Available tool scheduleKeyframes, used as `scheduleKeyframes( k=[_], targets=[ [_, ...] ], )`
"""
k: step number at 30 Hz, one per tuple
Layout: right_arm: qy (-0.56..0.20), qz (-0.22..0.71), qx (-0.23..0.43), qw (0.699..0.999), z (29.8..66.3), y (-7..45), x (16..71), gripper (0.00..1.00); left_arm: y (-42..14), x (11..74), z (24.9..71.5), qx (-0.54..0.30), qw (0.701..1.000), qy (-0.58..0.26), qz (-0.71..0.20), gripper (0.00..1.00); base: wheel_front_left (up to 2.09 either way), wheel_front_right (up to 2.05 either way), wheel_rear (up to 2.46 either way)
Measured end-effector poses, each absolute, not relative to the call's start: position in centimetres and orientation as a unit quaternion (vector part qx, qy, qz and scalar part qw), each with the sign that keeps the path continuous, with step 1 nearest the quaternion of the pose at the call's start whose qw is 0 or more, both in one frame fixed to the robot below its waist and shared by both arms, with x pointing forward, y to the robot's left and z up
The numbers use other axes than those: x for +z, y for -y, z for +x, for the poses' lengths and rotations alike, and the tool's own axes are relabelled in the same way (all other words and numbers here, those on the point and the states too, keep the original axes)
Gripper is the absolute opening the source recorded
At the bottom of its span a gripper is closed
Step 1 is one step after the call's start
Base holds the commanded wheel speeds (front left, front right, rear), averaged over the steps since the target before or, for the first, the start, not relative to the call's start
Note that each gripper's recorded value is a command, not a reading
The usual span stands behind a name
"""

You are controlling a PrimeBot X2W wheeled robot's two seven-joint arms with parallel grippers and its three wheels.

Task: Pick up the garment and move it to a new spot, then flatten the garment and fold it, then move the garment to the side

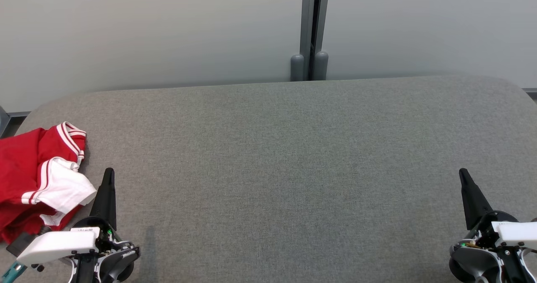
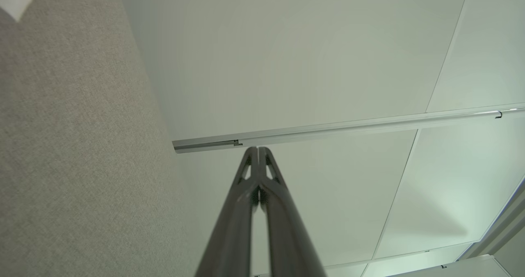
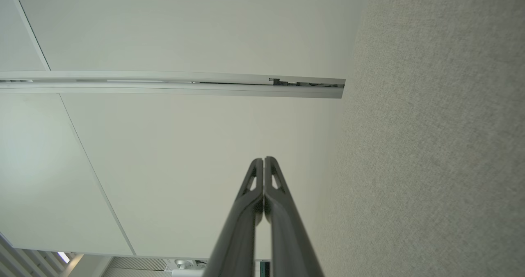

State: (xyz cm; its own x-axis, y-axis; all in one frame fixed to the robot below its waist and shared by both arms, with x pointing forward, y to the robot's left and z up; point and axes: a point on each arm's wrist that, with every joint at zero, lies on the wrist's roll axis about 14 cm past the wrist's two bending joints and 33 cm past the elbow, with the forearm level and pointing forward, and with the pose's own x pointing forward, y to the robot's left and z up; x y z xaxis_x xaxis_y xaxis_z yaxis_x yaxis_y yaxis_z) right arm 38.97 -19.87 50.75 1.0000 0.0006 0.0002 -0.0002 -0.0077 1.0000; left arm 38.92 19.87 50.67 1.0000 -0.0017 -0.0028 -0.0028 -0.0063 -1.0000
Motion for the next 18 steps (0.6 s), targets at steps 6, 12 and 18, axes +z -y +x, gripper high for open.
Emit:
scheduleKeyframes(
  k=[6, 12, 18],
  targets=[
    [0.0, 0.71, 0.0, 0.704, 38.97, 19.88, 50.75, 0.0, -19.87, 50.67, 38.93, 0.0, 0.705, -0.002, -0.709, 0.0, 0.0, 0.0, 0.0],
    [0.0, 0.71, 0.0, 0.704, 38.97, 19.87, 50.75, 0.0, -19.87, 50.67, 38.93, 0.0, 0.705, -0.002, -0.709, 0.0, 0.0, 0.0, 0.0],
    [0.0, 0.71, 0.0, 0.704, 38.97, 19.88, 50.75, 0.0, -19.87, 50.67, 38.93, 0.0, 0.705, -0.002, -0.709, 0.0, 0.0, 0.0, 0.0]
  ],
)
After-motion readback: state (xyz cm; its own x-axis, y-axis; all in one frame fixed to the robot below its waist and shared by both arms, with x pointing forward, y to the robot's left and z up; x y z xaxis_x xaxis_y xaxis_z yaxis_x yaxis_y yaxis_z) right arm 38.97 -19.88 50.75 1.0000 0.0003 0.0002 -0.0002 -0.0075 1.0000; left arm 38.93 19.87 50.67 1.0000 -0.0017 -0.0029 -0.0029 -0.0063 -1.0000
